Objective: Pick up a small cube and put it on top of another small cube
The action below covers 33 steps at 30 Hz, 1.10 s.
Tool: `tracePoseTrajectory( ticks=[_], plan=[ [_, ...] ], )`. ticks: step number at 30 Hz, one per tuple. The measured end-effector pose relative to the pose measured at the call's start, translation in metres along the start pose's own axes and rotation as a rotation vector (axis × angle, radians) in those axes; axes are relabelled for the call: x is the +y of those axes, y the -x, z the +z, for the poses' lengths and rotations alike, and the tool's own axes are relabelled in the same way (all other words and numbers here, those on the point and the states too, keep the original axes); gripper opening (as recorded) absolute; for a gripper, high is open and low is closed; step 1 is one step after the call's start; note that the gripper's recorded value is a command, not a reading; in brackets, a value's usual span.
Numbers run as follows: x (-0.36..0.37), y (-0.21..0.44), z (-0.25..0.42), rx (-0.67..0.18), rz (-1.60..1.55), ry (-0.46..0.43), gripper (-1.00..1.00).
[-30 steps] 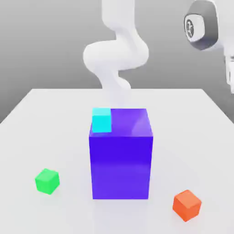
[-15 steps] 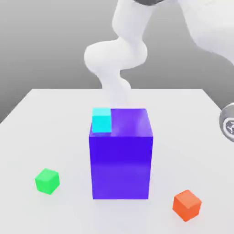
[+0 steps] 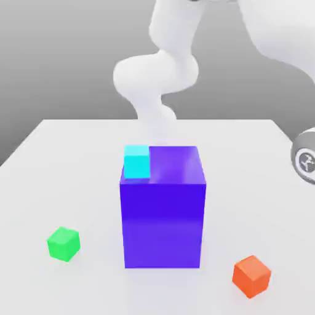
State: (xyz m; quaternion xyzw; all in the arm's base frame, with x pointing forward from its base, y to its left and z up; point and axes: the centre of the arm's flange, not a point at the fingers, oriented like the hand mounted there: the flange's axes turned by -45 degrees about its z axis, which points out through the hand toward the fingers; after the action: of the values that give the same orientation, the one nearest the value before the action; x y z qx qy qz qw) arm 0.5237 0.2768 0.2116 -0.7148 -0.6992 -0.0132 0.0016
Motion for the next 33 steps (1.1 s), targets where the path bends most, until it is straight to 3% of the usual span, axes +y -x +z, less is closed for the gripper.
tracePoseTrajectory(
  ticks=[10, 21, 33],
  plan=[
    [0.023, 0.191, -0.040, -0.032, 0.089, 0.048, -1.00],
    [-0.041, 0.391, -0.072, -0.036, 0.146, 0.075, -1.00],
    [-0.171, 0.499, -0.055, -0.017, -0.045, 0.014, -1.00]
  ],
)
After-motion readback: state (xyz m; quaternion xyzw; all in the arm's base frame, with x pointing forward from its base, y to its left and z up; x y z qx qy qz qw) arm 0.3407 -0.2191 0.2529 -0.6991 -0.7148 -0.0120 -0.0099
